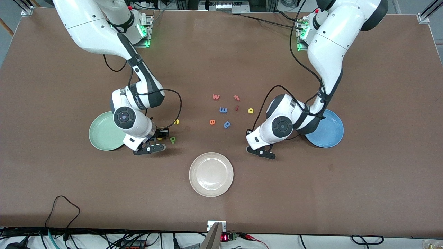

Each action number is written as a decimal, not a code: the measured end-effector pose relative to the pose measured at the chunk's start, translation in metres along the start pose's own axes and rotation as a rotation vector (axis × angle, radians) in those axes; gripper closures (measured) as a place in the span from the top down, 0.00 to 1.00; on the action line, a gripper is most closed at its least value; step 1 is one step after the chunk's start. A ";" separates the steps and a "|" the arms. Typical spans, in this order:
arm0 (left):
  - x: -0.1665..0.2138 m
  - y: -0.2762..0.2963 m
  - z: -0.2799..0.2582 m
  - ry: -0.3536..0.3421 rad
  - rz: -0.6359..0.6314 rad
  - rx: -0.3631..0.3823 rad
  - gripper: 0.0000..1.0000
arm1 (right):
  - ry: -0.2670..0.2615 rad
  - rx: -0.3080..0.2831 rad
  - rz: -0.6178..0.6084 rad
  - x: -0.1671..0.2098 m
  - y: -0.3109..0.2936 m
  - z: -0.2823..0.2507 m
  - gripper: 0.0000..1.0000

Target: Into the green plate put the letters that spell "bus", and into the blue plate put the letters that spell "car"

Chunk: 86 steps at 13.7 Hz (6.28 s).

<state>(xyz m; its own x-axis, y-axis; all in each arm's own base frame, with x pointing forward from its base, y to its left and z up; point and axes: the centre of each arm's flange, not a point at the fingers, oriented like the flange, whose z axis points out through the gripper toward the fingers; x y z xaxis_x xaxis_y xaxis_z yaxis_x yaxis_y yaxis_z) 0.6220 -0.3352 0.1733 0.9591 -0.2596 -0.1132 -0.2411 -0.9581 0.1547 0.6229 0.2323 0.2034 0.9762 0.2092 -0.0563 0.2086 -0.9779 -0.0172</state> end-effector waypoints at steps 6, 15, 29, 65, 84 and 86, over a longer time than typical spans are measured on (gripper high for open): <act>0.000 0.001 0.000 0.000 0.001 0.003 0.16 | -0.016 -0.031 -0.029 -0.006 0.001 0.015 0.52; -0.012 -0.156 -0.118 -0.158 -0.218 0.090 0.16 | 0.006 -0.031 -0.039 -0.006 -0.002 0.029 0.52; -0.081 -0.257 -0.068 -0.151 -0.274 0.119 0.39 | 0.013 -0.048 -0.059 -0.006 -0.004 0.026 0.28; -0.072 -0.018 0.008 -0.055 -0.260 0.109 0.36 | -0.023 -0.035 0.194 -0.083 -0.091 0.017 0.59; -0.117 -0.290 -0.065 -0.189 -0.314 0.073 0.25 | 0.012 -0.013 0.204 -0.078 -0.091 0.033 0.26; -0.121 -0.288 -0.048 -0.184 -0.309 0.067 0.25 | 0.012 -0.013 0.205 -0.078 -0.091 0.033 0.26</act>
<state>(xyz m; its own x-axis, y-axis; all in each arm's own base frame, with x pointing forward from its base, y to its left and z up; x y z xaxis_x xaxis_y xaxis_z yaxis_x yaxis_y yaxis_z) 0.5826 -0.0220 0.1893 0.9467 0.0321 -0.3206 0.0412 -0.9989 0.0219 0.5259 0.3052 0.1763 0.9990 0.0061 -0.0454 0.0064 -1.0000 0.0062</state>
